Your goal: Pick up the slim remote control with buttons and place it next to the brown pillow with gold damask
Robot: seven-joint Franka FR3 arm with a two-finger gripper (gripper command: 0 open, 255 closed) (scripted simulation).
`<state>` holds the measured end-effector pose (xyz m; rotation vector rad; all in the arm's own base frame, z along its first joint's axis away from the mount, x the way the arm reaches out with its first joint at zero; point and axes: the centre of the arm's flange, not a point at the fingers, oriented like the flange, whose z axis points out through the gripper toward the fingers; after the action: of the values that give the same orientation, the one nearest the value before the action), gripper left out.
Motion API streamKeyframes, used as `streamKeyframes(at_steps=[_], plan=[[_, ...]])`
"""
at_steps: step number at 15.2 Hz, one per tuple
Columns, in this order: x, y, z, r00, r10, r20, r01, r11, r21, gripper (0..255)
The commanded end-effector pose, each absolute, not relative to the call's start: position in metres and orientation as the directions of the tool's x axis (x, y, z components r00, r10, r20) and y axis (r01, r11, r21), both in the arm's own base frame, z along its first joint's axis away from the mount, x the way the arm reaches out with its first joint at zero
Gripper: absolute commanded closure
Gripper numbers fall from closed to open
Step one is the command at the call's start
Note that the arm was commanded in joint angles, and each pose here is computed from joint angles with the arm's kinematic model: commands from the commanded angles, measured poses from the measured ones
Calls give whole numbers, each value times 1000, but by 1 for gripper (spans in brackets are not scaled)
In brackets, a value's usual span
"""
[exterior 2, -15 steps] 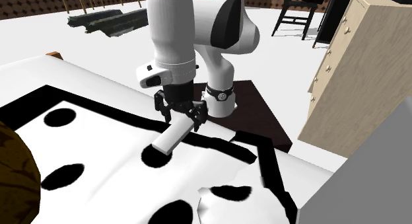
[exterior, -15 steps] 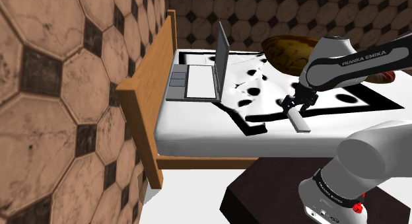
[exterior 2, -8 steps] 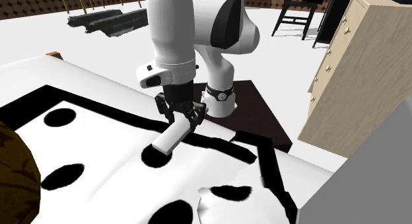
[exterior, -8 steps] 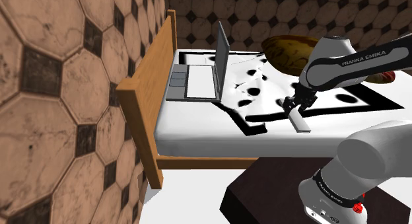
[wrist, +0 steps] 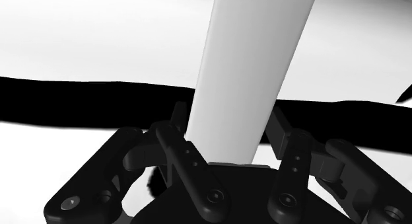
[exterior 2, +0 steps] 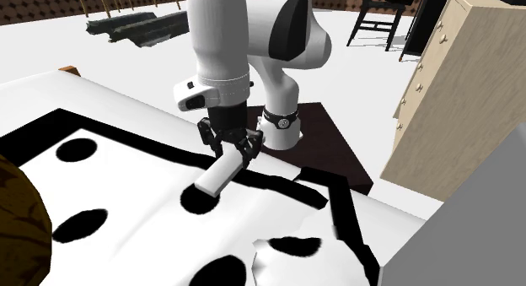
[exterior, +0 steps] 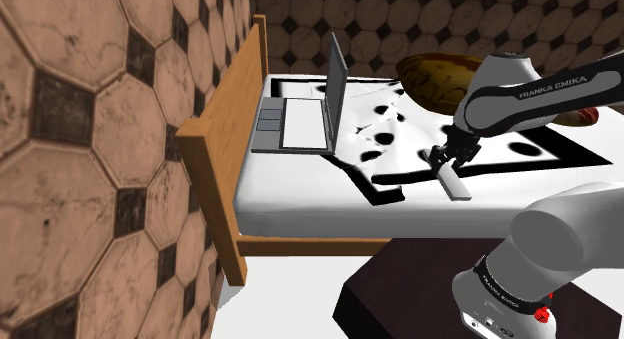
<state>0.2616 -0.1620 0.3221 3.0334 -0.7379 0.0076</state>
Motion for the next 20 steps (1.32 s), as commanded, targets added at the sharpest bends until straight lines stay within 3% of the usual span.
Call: streamKeyframes(at_steps=[1, 20], plan=[[262, -162, 330, 888, -459, 9, -459, -888, 18, 255], [262, -162, 430, 888, -459, 9, -459, -888, 18, 255]])
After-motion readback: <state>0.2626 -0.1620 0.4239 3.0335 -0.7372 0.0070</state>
